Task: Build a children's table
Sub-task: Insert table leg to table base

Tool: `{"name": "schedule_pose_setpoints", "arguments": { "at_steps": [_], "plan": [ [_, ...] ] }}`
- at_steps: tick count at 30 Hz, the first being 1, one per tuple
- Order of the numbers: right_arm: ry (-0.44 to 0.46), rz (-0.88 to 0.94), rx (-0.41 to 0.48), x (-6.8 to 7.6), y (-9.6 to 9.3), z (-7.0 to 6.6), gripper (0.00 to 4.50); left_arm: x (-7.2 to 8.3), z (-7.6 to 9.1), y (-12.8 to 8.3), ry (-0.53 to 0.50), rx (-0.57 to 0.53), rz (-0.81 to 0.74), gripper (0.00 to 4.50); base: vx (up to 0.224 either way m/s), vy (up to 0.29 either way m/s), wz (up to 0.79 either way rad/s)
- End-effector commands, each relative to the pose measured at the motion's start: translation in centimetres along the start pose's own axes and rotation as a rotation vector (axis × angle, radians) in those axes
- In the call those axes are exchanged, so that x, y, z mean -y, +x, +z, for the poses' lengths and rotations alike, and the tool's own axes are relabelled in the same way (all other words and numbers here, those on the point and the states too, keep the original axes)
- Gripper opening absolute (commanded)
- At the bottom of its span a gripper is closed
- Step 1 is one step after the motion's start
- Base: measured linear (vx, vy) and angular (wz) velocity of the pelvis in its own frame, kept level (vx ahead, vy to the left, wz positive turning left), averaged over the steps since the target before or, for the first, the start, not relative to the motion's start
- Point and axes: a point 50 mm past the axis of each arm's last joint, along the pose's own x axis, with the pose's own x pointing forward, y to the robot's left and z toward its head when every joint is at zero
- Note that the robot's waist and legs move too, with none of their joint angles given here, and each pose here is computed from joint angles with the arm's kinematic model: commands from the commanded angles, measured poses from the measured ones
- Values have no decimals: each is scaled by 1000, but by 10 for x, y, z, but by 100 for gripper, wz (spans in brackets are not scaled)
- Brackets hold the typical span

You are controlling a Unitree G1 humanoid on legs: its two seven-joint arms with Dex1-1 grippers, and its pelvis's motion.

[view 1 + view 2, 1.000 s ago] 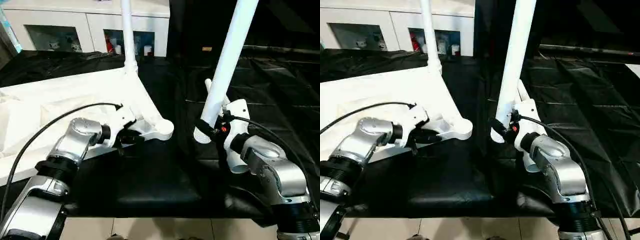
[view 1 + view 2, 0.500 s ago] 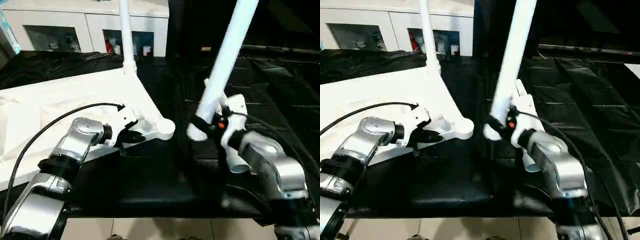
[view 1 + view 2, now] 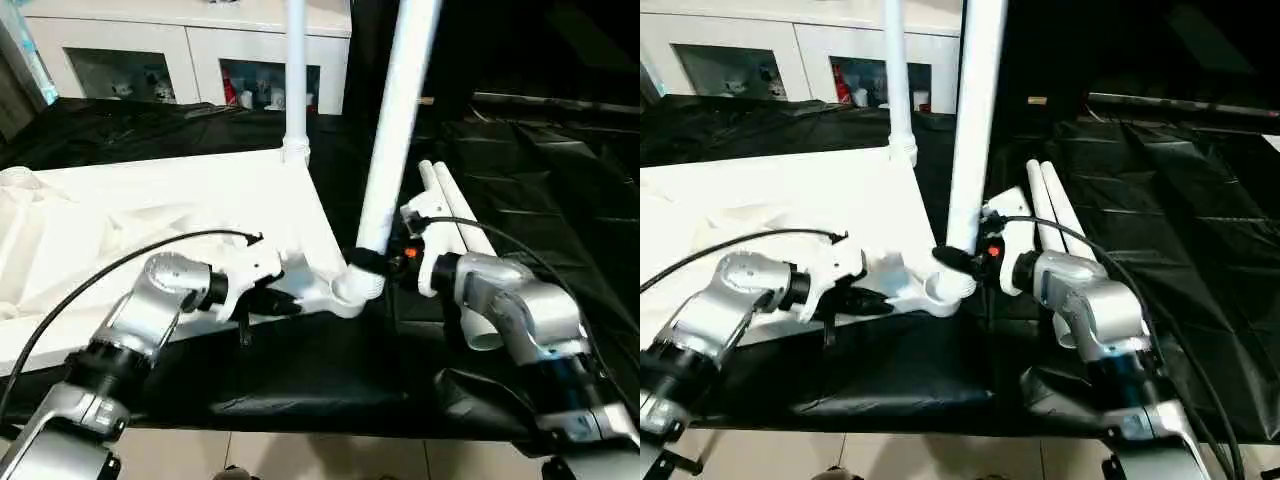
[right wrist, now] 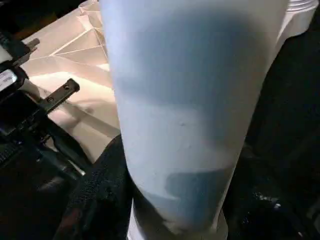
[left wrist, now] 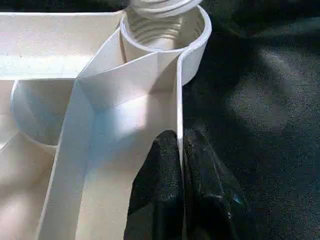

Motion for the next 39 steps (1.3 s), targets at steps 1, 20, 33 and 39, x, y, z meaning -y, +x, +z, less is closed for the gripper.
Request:
{"name": "schedule_pose_setpoints", "arguments": {
  "at_steps": [1,20,33,39],
  "plan": [
    [-4,12,-29,1,4,-2,193,3,11,1,23,55,-14,0,0,0,0],
    [-6,60,-58,1,10,-13,193,-4,14,3,31,43,31,0,0,0,0],
    [100,7,8,8,8,-46,193,-8,16,2,28,55,54,0,0,0,0],
    [167,-22,88,9,8,-62,193,-10,18,1,29,63,66,0,0,0,0]
  ]
}}
